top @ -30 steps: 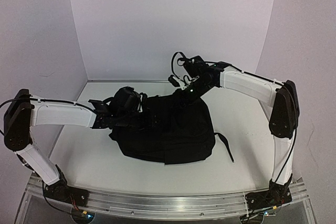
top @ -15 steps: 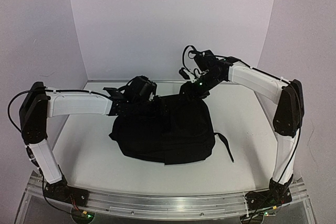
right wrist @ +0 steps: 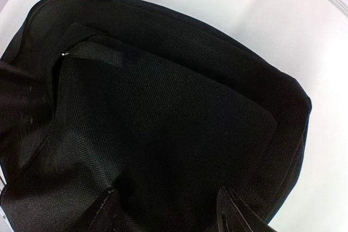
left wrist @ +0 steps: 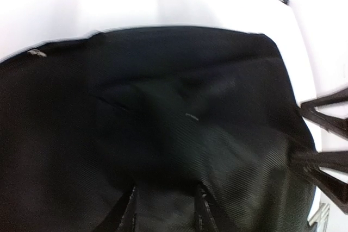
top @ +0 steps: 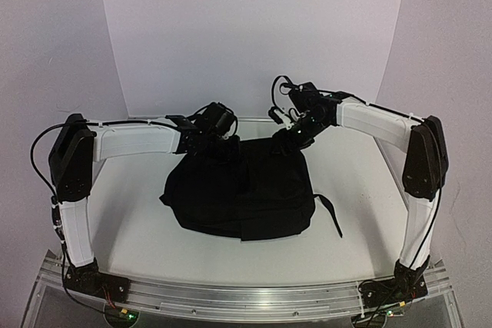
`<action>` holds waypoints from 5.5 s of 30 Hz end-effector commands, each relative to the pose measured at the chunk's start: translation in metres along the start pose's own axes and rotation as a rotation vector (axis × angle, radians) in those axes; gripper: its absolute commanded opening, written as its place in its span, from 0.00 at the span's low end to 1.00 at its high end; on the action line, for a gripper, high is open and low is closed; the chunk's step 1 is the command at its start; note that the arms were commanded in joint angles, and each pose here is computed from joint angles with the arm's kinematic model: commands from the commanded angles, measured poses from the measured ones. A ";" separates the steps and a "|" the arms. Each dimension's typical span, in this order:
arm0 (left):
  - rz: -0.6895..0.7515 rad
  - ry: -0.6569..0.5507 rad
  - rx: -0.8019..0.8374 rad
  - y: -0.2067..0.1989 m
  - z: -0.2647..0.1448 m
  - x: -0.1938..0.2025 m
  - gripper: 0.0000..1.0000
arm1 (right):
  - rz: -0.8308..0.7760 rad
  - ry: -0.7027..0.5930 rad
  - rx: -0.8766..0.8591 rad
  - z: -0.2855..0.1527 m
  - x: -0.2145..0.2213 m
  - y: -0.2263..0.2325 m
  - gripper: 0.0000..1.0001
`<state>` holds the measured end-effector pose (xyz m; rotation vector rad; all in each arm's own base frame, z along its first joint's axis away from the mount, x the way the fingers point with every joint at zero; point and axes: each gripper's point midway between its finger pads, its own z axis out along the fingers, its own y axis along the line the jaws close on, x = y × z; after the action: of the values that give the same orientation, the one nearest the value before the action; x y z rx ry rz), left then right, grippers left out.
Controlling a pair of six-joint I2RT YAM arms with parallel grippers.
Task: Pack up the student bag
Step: Zip the student bag at the center of the board.
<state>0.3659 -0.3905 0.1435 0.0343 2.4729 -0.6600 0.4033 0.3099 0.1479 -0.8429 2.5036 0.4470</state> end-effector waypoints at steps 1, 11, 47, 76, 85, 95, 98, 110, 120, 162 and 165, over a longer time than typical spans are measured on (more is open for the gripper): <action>-0.025 -0.045 -0.052 0.026 -0.010 -0.021 0.22 | -0.005 0.103 -0.011 -0.001 0.039 0.003 0.60; 0.080 -0.101 0.099 0.003 -0.047 -0.032 0.03 | 0.040 0.143 -0.064 -0.006 0.064 0.013 0.60; 0.081 0.002 0.095 0.007 -0.041 0.003 0.55 | 0.052 0.036 -0.390 -0.040 0.016 0.085 0.37; 0.099 0.182 -0.067 -0.001 0.009 0.084 0.62 | 0.103 0.201 -0.244 0.013 0.074 0.078 0.18; 0.094 0.045 0.023 -0.012 -0.044 0.055 0.11 | 0.101 0.212 -0.268 0.015 0.078 0.081 0.21; 0.127 -0.048 0.136 -0.034 -0.078 0.031 0.02 | 0.093 0.214 -0.231 0.022 0.079 0.080 0.22; 0.106 -0.009 0.069 -0.021 -0.065 0.040 0.21 | 0.104 0.208 -0.220 0.019 0.079 0.075 0.18; 0.135 0.092 0.130 -0.038 -0.028 0.066 0.47 | 0.119 0.227 -0.165 0.015 0.095 0.058 0.17; 0.155 0.116 0.139 -0.050 -0.006 0.076 0.62 | 0.136 0.238 -0.155 0.019 0.099 0.056 0.04; 0.064 -0.082 0.428 -0.041 -0.090 0.017 0.00 | 0.121 0.259 -0.380 0.037 0.089 0.117 0.35; 0.087 -0.063 0.390 -0.030 -0.088 0.019 0.00 | 0.085 0.169 -0.440 0.009 0.059 0.125 0.43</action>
<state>0.2878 -0.3792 0.1498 0.2454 2.4050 -0.9489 0.2931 0.3933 0.1416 -0.9709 2.5416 1.0179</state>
